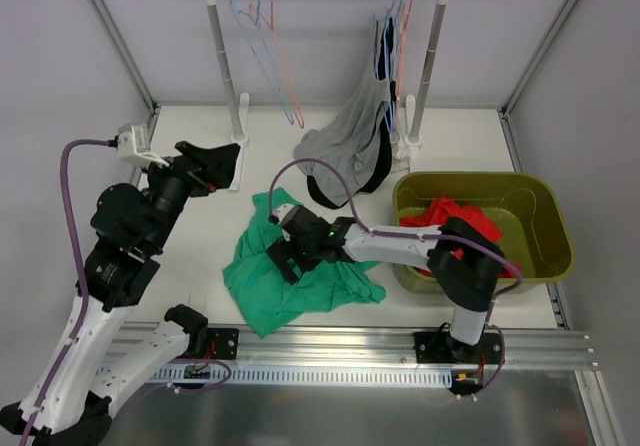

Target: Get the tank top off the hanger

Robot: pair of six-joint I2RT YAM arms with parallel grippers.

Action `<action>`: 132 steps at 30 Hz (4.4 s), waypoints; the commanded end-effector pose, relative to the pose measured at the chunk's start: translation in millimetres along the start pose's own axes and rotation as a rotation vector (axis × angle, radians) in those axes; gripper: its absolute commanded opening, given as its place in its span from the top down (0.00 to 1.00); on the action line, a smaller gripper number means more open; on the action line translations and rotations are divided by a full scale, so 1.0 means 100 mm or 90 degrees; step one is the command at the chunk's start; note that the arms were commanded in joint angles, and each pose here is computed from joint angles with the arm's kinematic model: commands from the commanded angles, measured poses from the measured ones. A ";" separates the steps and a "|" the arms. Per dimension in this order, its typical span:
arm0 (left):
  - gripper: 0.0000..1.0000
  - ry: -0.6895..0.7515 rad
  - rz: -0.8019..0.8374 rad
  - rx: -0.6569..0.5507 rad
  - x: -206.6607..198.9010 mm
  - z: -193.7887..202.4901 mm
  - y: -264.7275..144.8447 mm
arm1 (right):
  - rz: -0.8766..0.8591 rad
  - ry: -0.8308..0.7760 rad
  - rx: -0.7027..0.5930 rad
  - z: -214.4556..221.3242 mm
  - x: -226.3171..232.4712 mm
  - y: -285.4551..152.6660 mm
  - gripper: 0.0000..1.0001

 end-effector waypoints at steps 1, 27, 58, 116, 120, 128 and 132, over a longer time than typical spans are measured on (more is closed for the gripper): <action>0.01 0.050 -0.013 0.082 0.17 0.31 -0.30 | 0.069 -0.068 0.004 -0.12 0.02 0.29 0.00; 0.01 0.201 -0.068 0.180 0.93 1.19 -1.14 | 0.183 0.001 -0.450 -1.37 0.04 -1.62 1.00; 0.01 0.178 -0.061 0.147 0.91 1.15 -1.21 | 0.444 0.386 -0.502 0.03 -2.22 -3.08 1.00; 0.41 -0.006 0.257 0.089 -1.58 1.15 3.35 | 0.005 0.241 -0.513 0.58 -0.92 -3.26 0.10; 0.54 -0.010 0.254 0.095 -1.54 1.25 3.40 | 0.003 0.236 -0.513 0.58 -0.91 -3.26 0.10; 0.74 -0.013 0.270 0.095 -1.55 1.31 3.43 | 0.001 0.240 -0.499 0.59 -0.93 -3.20 0.11; 0.87 -0.014 0.270 0.089 -1.56 1.29 3.43 | 0.002 0.239 -0.500 0.59 -0.94 -3.19 0.11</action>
Point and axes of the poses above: each gripper's point midway between its finger pads, its own y axis out along the fingers, its own x axis along the line the jaws close on, z = x × y, the point moved 3 cm from there along -y, back along the fingers, and after that the axes turned 8 degrees about y, right-handed, at the moved point
